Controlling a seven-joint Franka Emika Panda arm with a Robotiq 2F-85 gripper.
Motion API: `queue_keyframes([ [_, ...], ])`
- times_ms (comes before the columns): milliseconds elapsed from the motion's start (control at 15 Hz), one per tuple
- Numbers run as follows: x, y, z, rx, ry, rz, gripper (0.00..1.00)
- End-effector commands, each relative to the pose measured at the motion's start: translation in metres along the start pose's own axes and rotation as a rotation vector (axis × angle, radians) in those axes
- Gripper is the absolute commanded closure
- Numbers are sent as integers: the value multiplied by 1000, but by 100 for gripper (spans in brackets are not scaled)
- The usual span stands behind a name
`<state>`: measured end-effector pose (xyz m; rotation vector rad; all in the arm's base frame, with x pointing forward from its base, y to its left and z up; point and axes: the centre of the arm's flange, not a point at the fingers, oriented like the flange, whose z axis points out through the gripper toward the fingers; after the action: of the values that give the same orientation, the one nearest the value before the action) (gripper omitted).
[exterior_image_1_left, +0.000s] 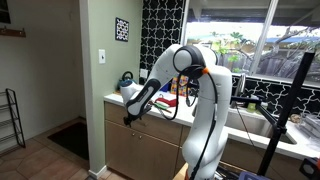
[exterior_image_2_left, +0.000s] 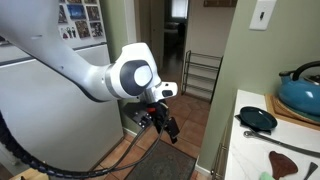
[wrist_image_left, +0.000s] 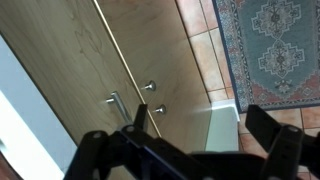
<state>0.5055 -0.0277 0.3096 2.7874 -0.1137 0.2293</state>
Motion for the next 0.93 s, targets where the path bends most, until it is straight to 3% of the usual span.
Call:
queue_keyframes([
  [0,2,0,5,1,-3,-1,0],
  [133,5,-1,5,2,0,-2,0],
  [200,15,8,20,-35,-5,-10,0],
  [400,31,26,40,-82,11,-125,0],
  [867,57,58,113,-109,-53,-196,0],
])
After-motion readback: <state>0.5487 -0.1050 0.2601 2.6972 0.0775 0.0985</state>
